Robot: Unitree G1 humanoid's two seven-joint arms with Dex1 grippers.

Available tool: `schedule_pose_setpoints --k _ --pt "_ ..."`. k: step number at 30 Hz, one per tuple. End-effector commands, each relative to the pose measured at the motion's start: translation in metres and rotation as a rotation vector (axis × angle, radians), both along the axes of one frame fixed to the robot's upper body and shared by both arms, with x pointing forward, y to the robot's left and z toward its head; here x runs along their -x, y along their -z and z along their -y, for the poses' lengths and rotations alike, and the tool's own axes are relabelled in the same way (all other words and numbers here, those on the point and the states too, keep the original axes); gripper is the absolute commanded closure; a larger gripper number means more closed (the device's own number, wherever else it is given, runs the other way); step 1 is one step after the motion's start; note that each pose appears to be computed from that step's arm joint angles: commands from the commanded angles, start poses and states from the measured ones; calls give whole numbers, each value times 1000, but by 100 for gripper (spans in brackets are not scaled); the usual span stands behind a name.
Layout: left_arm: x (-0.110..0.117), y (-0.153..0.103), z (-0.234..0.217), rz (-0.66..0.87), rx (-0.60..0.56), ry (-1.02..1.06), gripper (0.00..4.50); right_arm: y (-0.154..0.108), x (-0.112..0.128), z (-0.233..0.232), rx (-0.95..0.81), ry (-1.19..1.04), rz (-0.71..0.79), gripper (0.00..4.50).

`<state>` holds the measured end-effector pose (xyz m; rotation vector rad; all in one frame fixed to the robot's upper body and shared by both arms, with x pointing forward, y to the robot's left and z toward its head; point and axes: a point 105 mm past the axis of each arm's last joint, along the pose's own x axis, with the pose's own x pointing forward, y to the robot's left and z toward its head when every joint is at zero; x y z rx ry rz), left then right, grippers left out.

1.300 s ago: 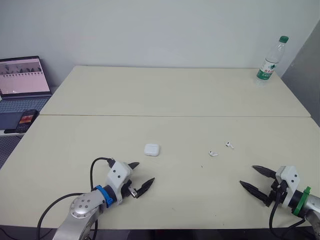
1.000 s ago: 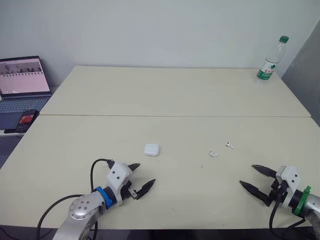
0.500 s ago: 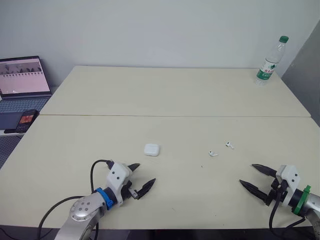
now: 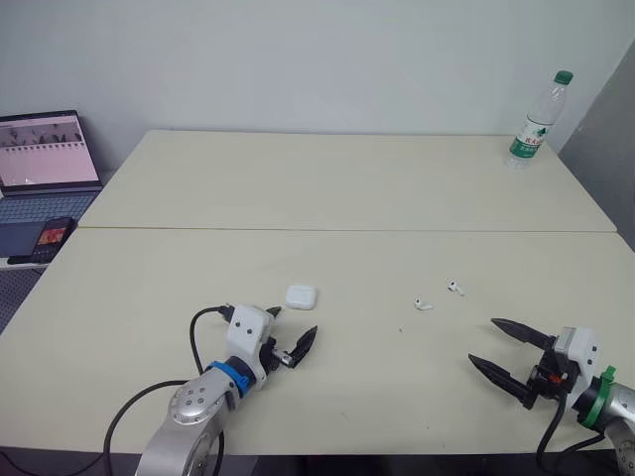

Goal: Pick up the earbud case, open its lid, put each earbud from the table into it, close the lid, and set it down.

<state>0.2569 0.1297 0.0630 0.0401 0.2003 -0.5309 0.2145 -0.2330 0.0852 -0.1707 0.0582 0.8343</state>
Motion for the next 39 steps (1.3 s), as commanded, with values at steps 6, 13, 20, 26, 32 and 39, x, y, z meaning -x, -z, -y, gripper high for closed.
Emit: schedule_pose_setpoints --k 6,13,20,26,32,39 --pt "-21 -9 16 45 30 -59 0 -18 -2 -9 -21 -23 74 7" --pt "-33 2 14 24 -66 -129 0 -22 -3 -10 -29 -18 80 7" --pt "-35 1 10 33 -87 -150 0 -22 -4 -10 -33 -14 80 7" --pt "-35 -1 10 46 -77 -156 118 -22 -4 -11 -36 -11 79 0" --pt "-35 -4 13 57 -55 -121 177 -21 -6 -10 -28 9 74 0" --pt "-37 -28 40 192 3 110 177 -36 -23 -29 -184 94 -6 0"
